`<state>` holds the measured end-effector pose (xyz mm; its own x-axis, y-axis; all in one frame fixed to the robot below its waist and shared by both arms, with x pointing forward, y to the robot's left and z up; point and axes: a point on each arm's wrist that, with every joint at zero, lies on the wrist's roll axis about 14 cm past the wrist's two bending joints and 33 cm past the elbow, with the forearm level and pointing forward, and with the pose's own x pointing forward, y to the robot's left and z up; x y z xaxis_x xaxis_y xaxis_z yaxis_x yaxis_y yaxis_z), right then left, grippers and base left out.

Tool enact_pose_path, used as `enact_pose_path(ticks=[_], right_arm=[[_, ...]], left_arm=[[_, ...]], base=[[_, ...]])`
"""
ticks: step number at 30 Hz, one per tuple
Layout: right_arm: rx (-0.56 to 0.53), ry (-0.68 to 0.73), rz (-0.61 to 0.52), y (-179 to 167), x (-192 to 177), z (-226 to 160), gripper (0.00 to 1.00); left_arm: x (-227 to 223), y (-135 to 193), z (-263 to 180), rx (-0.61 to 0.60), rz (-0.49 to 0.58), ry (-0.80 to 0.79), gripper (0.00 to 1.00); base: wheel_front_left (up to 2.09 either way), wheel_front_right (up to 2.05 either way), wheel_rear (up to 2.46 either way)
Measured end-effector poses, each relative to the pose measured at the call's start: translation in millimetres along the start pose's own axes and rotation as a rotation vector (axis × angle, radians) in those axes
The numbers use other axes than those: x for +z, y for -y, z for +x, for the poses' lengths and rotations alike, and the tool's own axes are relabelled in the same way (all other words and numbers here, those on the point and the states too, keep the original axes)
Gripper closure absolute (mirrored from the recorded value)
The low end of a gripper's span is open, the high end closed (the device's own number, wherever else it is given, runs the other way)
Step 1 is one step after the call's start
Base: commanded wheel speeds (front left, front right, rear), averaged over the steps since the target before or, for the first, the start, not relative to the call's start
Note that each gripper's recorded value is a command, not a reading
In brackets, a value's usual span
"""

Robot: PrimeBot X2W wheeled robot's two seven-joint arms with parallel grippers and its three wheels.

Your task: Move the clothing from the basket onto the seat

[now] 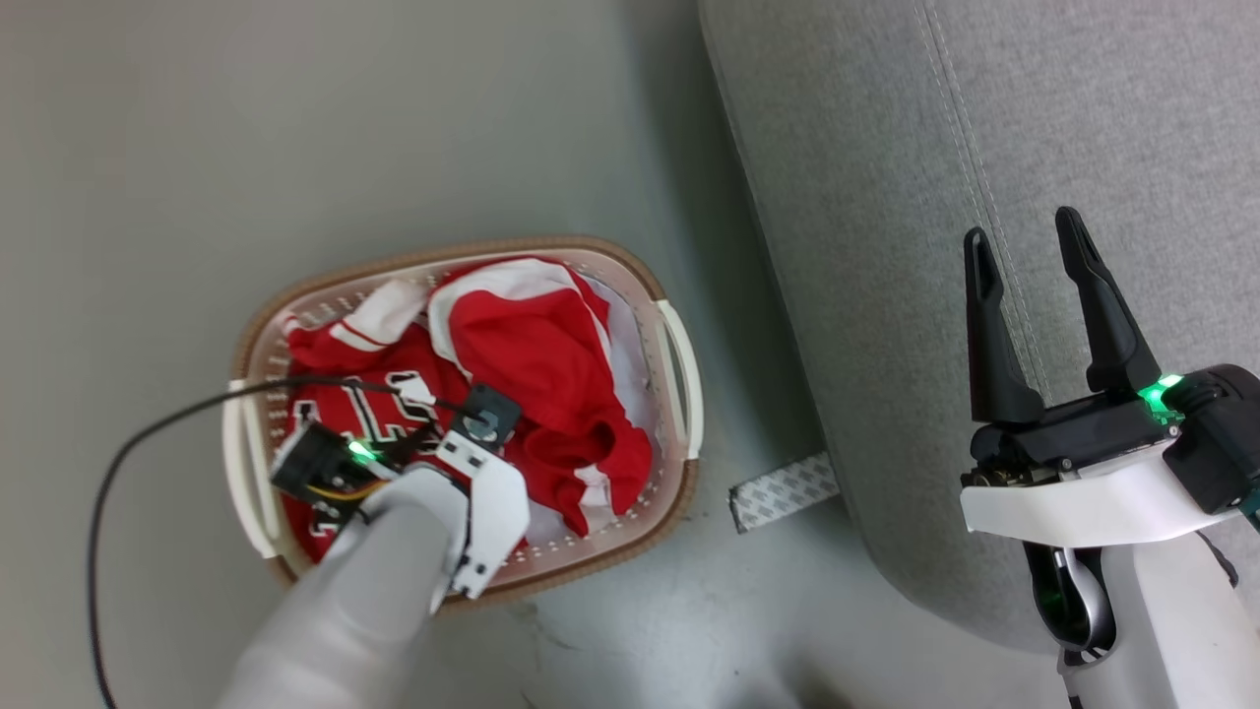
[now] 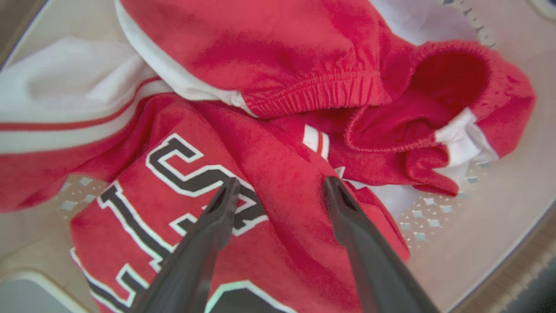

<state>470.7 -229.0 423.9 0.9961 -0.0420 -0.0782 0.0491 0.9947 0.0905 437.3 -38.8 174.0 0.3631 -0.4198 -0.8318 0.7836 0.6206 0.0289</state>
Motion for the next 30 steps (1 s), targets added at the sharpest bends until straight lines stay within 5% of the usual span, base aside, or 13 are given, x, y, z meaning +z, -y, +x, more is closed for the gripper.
enact_pose_path(ticks=[16, 17, 18, 19, 30], right_arm=[[-0.024, -0.072, 0.000, 9.2, -28.8, -0.3, 0.00], [-0.023, -0.076, 0.000, 9.0, -30.7, 0.6, 0.00], [-0.022, -0.078, -0.001, 9.0, -32.0, 1.6, 0.00], [-0.021, -0.078, -0.002, 8.9, -32.8, 2.9, 0.00], [-0.026, -0.058, -0.005, 7.7, -21.0, -5.1, 0.00]], left_arm=[[-24.8, -31.9, 37.0, 0.068, 0.122, -0.113, 0.00], [-26.3, -30.3, 38.6, 0.058, 0.123, -0.117, 0.51], [-28.3, -29.0, 39.9, 0.053, 0.123, -0.124, 0.87], [-29.3, -26.8, 40.9, 0.043, 0.122, -0.126, 1.00], [8.7, -19.3, 13.1, 0.038, 0.002, 0.011, 1.00]], base=[[0.00, 0.00, 0.00], [0.00, 0.00, 0.00], [0.00, 0.00, 0.00], [0.00, 0.00, 0.00], [0.00, 0.00, 0.00]])
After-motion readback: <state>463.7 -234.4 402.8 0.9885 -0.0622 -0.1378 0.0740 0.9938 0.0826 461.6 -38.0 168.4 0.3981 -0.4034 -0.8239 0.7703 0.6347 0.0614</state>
